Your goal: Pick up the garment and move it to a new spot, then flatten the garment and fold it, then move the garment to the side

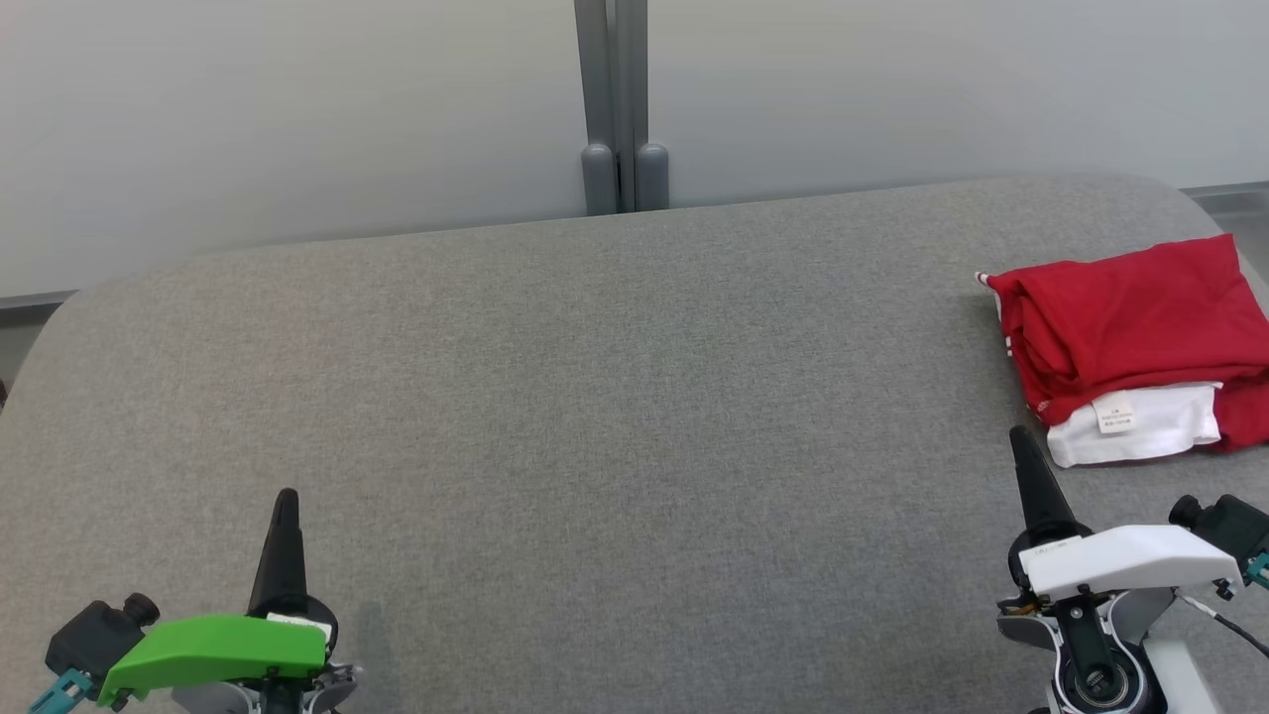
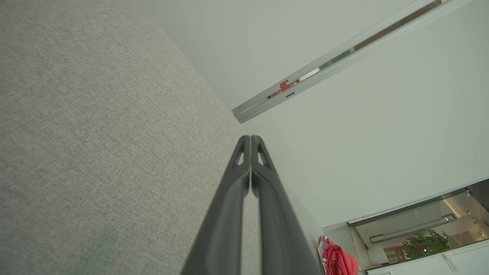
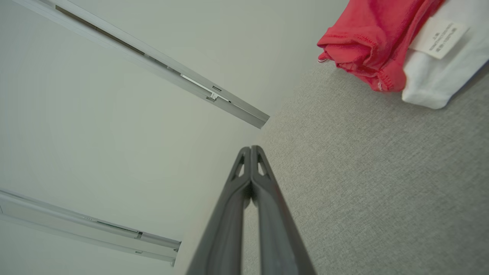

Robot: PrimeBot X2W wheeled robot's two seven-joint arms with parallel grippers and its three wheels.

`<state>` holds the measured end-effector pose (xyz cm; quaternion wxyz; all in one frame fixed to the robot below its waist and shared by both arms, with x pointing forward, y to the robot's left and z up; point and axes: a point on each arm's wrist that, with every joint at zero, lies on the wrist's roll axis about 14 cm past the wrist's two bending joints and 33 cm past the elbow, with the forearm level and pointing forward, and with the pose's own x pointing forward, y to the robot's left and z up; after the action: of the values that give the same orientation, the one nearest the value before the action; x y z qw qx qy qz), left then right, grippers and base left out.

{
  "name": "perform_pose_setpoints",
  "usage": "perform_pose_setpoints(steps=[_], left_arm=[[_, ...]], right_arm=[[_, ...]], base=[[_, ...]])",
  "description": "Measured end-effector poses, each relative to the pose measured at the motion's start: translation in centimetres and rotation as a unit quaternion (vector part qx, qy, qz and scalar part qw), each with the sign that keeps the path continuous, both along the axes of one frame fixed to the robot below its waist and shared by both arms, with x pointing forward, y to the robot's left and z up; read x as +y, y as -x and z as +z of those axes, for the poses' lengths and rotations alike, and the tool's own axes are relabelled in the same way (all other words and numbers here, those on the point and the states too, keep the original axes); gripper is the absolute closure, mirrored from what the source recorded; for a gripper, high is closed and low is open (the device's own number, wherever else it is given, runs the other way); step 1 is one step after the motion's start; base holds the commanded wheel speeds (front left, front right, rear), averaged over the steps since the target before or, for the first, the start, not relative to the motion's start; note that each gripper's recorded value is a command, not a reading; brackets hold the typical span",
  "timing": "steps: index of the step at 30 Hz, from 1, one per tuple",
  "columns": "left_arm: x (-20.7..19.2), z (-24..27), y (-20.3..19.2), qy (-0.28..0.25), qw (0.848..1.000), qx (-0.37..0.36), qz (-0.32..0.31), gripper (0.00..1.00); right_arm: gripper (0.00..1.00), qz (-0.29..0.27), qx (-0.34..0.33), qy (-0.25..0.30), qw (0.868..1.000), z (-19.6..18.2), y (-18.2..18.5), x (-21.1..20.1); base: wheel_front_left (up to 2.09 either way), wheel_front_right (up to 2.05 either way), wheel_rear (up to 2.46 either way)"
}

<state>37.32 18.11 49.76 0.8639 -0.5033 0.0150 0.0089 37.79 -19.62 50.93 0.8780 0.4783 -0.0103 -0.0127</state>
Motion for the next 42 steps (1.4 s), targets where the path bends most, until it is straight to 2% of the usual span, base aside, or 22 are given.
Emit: perform_pose_setpoints(steps=[22,42], left_arm=[[0.7,0.1,-0.6,0.101,0.995,0.002,0.003,1.00],[1.2,0.1,-0.9,0.176,0.984,0.000,0.006,1.00]], right_arm=[[1.00,0.003,0.008,-0.110,0.994,-0.5,-0.3,-0.2],[1.00,0.008,0.008,-0.194,0.981,-0.5,-0.6,-0.3]], base=[[0.00,0.00,0.00],[0.00,0.00,0.00]])
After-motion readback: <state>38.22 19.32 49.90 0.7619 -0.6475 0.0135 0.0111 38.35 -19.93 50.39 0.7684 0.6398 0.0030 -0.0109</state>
